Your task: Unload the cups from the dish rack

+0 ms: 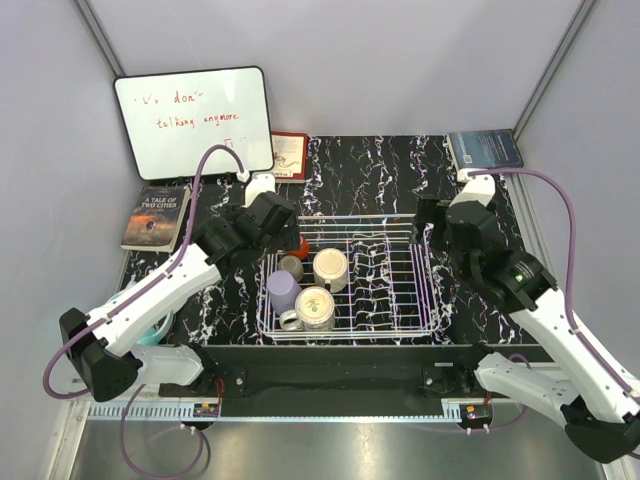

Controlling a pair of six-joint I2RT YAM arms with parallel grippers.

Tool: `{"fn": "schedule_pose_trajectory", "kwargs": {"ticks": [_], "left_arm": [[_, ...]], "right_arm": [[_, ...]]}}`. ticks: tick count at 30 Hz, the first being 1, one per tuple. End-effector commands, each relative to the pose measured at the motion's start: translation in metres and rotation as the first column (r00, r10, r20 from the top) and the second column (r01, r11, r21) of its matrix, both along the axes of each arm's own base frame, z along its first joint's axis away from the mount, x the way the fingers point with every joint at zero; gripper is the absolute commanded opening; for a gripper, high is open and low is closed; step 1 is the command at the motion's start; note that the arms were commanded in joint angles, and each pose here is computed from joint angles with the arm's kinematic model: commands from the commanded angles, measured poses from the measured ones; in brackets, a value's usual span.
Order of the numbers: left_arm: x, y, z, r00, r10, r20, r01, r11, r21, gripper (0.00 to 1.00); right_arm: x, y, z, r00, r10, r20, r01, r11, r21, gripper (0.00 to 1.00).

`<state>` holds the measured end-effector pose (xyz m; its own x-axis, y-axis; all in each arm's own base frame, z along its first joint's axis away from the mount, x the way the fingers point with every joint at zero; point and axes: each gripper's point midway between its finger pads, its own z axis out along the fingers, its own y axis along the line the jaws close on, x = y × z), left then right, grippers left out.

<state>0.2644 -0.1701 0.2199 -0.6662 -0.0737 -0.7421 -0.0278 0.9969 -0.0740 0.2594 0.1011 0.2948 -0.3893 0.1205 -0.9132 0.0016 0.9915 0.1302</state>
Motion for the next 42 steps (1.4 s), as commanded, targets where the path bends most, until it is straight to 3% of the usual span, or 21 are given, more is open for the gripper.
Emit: {"fn": "schedule_pose_trajectory", "kwargs": {"ticks": [1,6,12,14,17,42], "left_arm": [[0.011,0.003,0.025,0.993,0.039,0.108,-0.038,0.999,-0.015,0.99],[0.004,-0.006,0.016,0.997,-0.029,0.067,0.031,0.999,-0.03,0.99],[-0.012,-0.015,-0.007,0.999,-0.039,-0.018,0.037,0.993,-0.109,0.99],[-0.019,-0.021,-0.009,0.997,-0.057,-0.042,0.051,0.988,-0.145,0.99],[-0.027,-0.023,-0.013,0.994,-0.072,-0.076,0.059,0.985,-0.163,0.99],[-0.063,-0.024,-0.072,0.967,-0.045,-0.251,0.019,0.994,-0.104,0.98]], "right_arm": [[0.005,-0.003,0.01,0.998,-0.06,-0.001,0.06,0.998,0.015,1.0],[-0.005,0.013,0.023,0.994,0.068,0.081,-0.076,0.992,0.097,1.0],[-0.004,0.016,0.016,0.996,0.06,0.06,-0.067,0.991,0.117,1.0],[-0.002,0.021,0.019,0.996,0.072,0.045,-0.077,0.99,0.116,1.0],[0.005,0.02,-0.01,0.995,0.039,-0.091,-0.038,0.999,0.013,1.0],[0.005,0.023,-0.04,0.987,0.022,-0.158,-0.021,1.0,0.007,1.0]]}}
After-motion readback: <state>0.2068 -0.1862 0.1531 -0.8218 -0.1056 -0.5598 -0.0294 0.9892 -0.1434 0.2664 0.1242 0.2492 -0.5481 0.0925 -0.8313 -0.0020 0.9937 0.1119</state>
